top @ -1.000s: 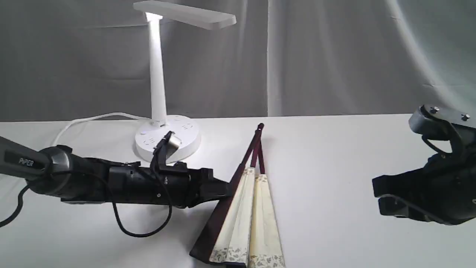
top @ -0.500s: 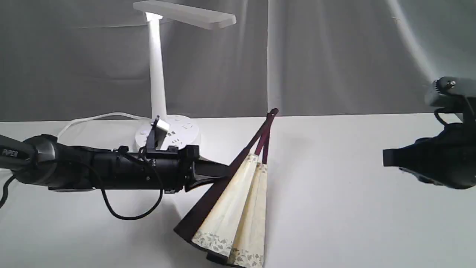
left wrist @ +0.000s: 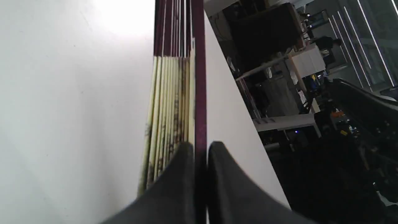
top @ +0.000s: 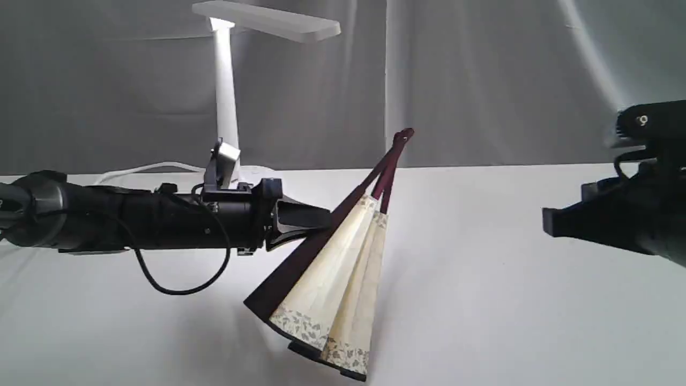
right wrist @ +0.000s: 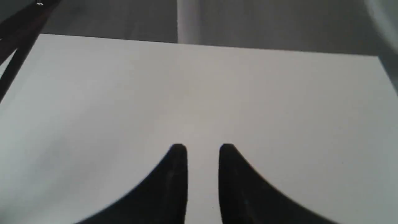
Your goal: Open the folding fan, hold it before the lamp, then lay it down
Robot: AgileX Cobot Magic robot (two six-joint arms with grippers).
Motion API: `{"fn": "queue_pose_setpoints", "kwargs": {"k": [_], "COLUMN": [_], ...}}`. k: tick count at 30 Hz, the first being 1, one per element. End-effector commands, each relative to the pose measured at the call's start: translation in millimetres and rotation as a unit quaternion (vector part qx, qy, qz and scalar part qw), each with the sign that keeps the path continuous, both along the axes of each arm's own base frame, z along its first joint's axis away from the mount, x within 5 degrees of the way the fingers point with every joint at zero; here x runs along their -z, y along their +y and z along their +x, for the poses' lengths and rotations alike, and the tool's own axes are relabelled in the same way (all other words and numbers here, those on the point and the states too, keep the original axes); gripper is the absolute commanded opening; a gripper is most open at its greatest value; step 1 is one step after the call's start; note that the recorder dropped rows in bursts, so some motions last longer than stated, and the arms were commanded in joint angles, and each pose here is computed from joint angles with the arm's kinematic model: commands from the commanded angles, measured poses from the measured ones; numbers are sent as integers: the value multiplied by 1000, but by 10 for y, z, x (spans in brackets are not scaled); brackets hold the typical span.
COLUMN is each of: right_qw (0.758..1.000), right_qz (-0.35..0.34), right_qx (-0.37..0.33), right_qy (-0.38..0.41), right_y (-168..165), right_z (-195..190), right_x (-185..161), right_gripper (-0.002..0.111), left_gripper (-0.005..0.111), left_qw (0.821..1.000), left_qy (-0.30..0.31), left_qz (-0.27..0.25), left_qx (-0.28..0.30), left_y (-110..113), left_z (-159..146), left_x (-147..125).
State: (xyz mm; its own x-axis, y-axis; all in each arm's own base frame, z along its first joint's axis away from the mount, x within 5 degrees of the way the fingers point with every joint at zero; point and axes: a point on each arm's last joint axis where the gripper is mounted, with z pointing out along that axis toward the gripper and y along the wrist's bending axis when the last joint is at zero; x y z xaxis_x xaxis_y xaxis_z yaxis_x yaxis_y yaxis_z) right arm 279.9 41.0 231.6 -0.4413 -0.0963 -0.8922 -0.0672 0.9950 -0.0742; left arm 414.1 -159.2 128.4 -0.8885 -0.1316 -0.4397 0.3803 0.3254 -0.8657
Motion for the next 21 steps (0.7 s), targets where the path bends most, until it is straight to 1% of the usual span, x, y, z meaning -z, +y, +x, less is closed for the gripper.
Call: {"fn": "queue_pose_setpoints", "kwargs": {"k": [1, 4, 8, 11, 12, 13, 16, 18, 21], "right_qw": [998, 996, 993, 988, 986, 987, 980, 971, 951], "right_qz": [-37, -37, 14, 80, 110, 114, 172, 223, 304], "right_qx": [-8, 7, 57, 66, 47, 36, 0, 2, 13], "right_qy": [-56, -81, -102, -117, -114, -110, -101, -90, -65], "right_y": [81, 82, -16, -25, 14, 30, 115, 144, 185], "right_z": [-128, -249, -405, -506, -543, -568, -620, -625, -634], "right_x": [-7, 54, 194, 282, 319, 343, 379, 380, 391], "right_gripper": [20, 20, 20, 19, 17, 15, 9, 5, 5], "left_gripper": [0, 0, 0, 0, 0, 0, 0, 0, 0], "left_qw": [1000, 999, 999, 998, 998, 998, 998, 998, 997], "left_qy": [-13, -22, -32, -37, -40, -41, -39, -34, -20], "left_qz": [-22, -26, -32, -39, -42, -44, -51, -55, -75], "left_qx": [8, 10, 10, 13, 16, 16, 16, 15, 31], "left_y": [1, 0, 1, 1, 0, 0, 1, 2, -8], "left_z": [-7, -15, -30, -47, -56, -61, -79, -89, -125], "left_x": [-179, -260, -401, -501, -536, -563, -661, -712, -756]}}
